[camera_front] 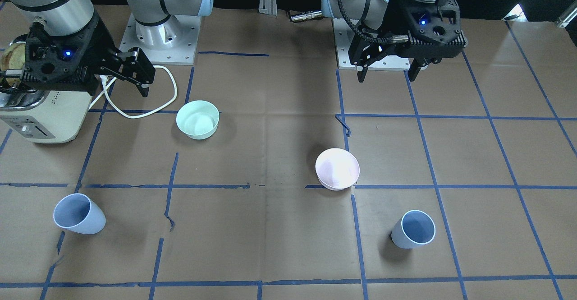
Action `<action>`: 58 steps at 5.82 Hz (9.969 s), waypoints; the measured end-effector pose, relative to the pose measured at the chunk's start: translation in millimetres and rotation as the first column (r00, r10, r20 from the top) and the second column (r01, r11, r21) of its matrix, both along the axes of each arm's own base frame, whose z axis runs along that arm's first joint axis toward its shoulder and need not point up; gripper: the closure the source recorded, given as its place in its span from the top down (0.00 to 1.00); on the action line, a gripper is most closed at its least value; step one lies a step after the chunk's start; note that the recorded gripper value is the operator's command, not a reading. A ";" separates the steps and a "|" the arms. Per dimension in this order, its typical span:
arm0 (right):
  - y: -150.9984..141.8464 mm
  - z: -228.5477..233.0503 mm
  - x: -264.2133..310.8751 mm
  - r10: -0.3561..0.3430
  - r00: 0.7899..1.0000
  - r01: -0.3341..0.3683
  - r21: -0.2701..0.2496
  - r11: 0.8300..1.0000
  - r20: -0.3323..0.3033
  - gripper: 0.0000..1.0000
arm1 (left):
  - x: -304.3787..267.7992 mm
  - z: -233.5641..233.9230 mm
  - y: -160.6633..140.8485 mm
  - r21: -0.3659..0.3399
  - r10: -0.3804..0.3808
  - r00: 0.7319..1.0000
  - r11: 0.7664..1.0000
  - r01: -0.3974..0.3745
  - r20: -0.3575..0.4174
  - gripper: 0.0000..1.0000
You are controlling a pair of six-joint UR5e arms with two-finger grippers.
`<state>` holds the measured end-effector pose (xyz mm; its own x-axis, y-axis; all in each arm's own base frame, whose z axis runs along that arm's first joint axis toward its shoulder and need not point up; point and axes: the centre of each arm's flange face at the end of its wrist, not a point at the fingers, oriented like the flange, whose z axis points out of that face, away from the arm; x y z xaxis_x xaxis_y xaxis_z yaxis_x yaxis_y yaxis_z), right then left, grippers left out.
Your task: Stack blue cups with both arms
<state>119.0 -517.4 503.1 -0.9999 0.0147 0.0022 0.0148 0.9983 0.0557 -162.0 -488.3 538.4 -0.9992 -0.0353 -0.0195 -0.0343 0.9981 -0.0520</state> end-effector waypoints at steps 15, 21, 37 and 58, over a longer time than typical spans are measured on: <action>-146.4 -181.2 -205.5 0.154 0.988 -0.155 -0.103 0.983 -0.011 1.00 | 114.9 -184.0 -171.4 -0.003 0.010 1.000 1.000 -0.010 0.011 0.97; -126.1 -246.5 -198.9 0.126 0.992 -0.125 -0.056 0.991 0.011 0.07 | 98.8 -287.9 -202.6 0.061 -0.025 1.000 0.998 0.025 -0.002 0.00; -83.1 -2.5 -144.0 -0.101 0.994 0.101 0.030 0.994 0.030 0.10 | -206.3 -177.7 -136.7 -0.121 -0.067 0.996 0.991 0.061 -0.053 0.99; -175.4 -182.9 209.1 -0.170 0.983 0.176 -0.103 0.979 0.063 1.00 | 20.9 -7.8 -2.9 -0.033 0.019 0.999 0.999 -0.021 -0.049 0.99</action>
